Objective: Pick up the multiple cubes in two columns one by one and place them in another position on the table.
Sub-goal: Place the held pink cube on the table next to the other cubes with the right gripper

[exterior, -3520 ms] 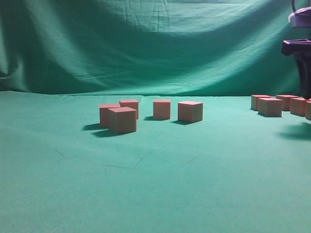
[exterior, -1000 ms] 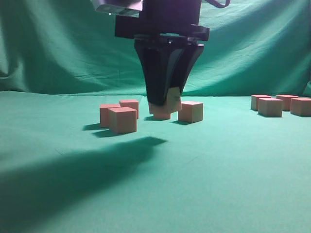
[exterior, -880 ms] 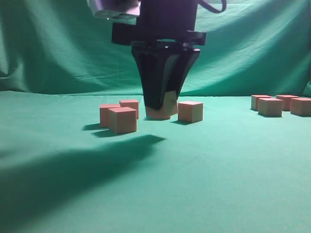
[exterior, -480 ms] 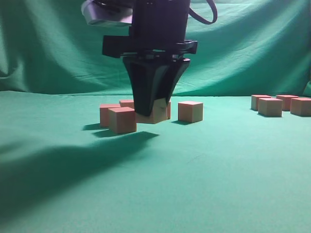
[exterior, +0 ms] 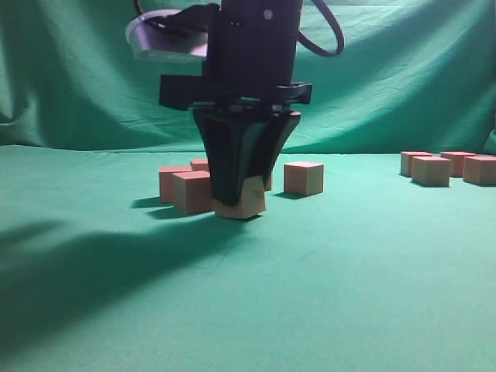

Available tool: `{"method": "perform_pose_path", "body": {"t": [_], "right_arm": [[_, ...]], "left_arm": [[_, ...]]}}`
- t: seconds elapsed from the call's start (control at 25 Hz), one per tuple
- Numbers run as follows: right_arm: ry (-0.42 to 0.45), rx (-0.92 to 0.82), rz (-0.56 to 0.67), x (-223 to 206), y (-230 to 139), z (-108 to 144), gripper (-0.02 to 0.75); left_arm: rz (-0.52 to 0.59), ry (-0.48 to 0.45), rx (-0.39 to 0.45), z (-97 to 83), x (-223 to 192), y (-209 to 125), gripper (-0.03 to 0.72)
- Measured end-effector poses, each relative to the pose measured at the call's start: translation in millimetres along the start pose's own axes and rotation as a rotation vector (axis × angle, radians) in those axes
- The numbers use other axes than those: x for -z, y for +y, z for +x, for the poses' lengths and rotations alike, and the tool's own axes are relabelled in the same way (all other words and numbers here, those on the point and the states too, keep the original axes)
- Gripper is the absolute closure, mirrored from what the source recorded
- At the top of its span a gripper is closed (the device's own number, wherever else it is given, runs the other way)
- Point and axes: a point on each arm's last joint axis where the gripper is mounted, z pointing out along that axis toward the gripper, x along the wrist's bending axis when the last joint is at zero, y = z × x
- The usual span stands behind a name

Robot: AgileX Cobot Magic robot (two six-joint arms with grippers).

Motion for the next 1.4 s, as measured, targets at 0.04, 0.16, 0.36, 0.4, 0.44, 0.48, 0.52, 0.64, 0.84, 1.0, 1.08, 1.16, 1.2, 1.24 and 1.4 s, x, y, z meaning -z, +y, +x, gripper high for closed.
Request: {"method": "perform_pose_path", "body": {"t": [0.04,0.16,0.36,0.4,0.44,0.48,0.52,0.64,0.84,1.0,1.08,1.16,1.2,1.24,1.4], "right_arm": [[0.003,0.009,0.008,-1,-1,0,0.475],[0.006,0.026,0.009,-2,-1,0,0.475],[0.004,0.08,0.004,-2,0,0,0.475],[0.004,0.086,0.004,-2,0,0,0.475],[0.004,0.09,0.004,-2,0,0,0.475],[0.004,0.092,0.002,-2,0,0,0.475],[0.004,0.094,0.002,-2,0,0,0.475],[0.007,0.094,0.012,-5,0,0,0.329],[0.016,0.096,0.046,-1,0,0,0.096],[0.019,0.085,0.057,20,11,-3,0.066],[0.019,0.067,0.06,36,18,-4,0.081],[0.006,0.063,0.048,53,25,-7,0.081],[-0.014,0.057,0.026,61,30,-10,0.081],[-0.035,0.042,-0.001,70,34,-12,0.081],[-0.167,-0.003,-0.052,103,33,-24,0.136]], "left_arm": [[0.0,0.0,0.0,0.0,0,0,0.688],[0.0,0.0,0.0,0.0,0,0,0.688],[0.0,0.0,0.0,0.0,0,0,0.688],[0.0,0.0,0.0,0.0,0,0,0.688],[0.0,0.0,0.0,0.0,0,0,0.688],[0.0,0.0,0.0,0.0,0,0,0.688],[0.0,0.0,0.0,0.0,0,0,0.688],[0.0,0.0,0.0,0.0,0,0,0.688],[0.0,0.0,0.0,0.0,0,0,0.688],[0.0,0.0,0.0,0.0,0,0,0.688],[0.0,0.0,0.0,0.0,0,0,0.688],[0.0,0.0,0.0,0.0,0,0,0.688],[0.0,0.0,0.0,0.0,0,0,0.688],[0.0,0.0,0.0,0.0,0,0,0.688],[0.0,0.0,0.0,0.0,0,0,0.688]]}}
